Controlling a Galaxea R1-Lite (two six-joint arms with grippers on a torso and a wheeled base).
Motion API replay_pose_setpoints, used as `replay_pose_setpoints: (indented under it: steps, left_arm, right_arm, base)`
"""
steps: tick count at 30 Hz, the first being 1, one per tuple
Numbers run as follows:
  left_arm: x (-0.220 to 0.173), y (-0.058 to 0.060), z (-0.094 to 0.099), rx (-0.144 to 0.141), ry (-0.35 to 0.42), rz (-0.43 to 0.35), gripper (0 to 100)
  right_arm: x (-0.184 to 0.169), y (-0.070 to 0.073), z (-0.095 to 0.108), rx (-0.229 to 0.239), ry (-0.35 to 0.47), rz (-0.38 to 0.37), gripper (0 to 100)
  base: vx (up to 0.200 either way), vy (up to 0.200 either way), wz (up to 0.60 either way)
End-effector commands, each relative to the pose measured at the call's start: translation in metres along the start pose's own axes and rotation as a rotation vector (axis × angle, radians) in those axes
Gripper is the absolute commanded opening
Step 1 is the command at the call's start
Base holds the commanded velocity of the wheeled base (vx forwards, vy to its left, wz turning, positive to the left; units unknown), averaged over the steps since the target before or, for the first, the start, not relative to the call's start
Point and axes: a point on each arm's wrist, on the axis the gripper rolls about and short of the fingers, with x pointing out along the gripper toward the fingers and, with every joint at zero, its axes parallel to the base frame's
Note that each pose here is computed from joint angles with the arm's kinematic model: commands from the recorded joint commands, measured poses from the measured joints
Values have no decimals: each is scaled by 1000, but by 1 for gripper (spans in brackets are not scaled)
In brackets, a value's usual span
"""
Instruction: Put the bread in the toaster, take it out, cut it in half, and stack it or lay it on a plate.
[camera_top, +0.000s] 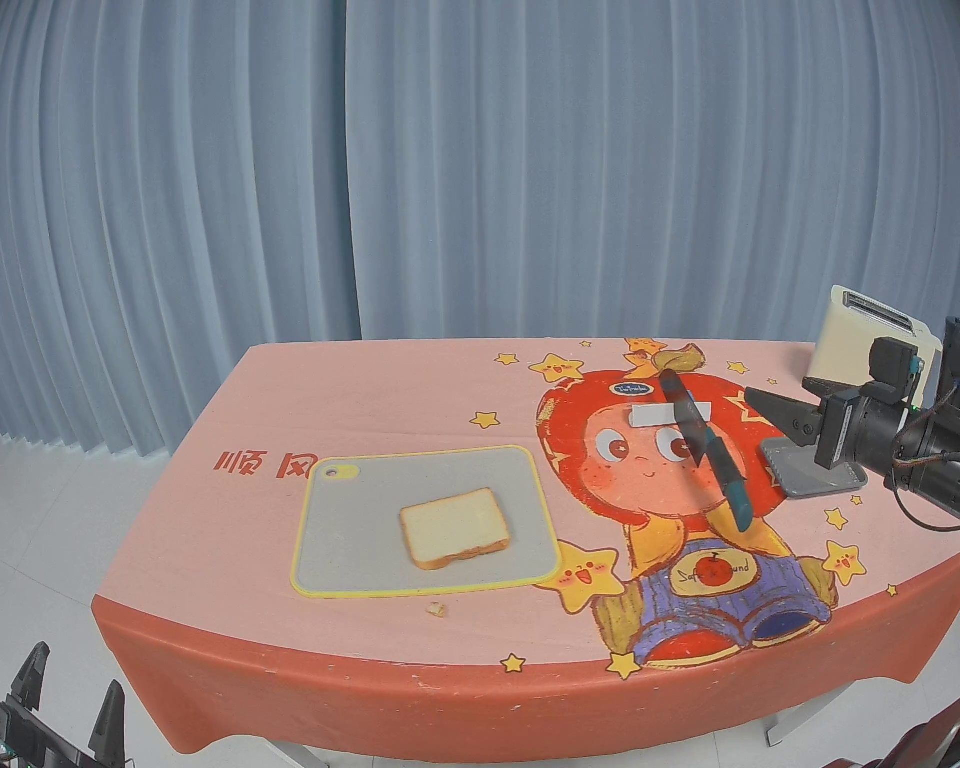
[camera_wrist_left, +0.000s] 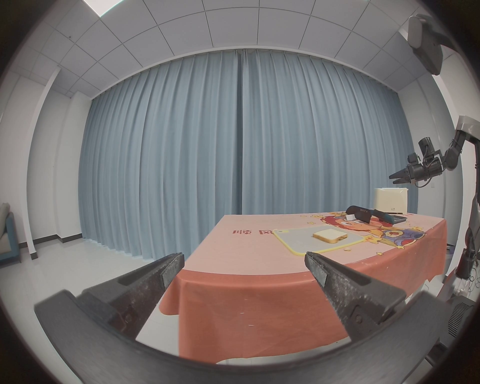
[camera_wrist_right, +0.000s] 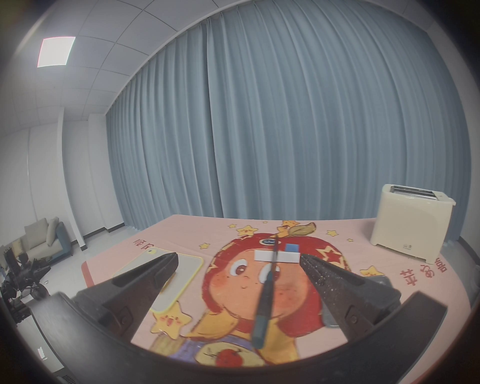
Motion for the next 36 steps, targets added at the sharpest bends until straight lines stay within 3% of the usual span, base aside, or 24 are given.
replay_pose_setpoints:
  steps: [1,5,12,27,31,36]
  left_arm:
    - [0,0,-5,0,1,0,100]
    - [0,0,-5,0,1,0,100]
    - [0,0,-5,0,1,0,100]
    - [0,0,-5,0,0,-2,100]
    - [0,0,-5,0,0,-2,100]
    - [0,0,-5,0,0,-2,100]
  right_arm:
    - [1,-4,0,-2,3,-14,100]
    - [6,-6,-4,-1,23,-22,100]
    - [13,-8,-14,-7,69,-26,100]
    - [20,-9,-15,-6,75,-65,100]
    - [23,-9,-14,-9,58,-82,100]
    - [41,-14,-19,-18,-7,-155,100]
  base:
    - [0,-200,0]
    - [0,-200,0]
    - [0,0,0]
    - [0,0,0]
    - [0,0,0]
    - [0,0,0]
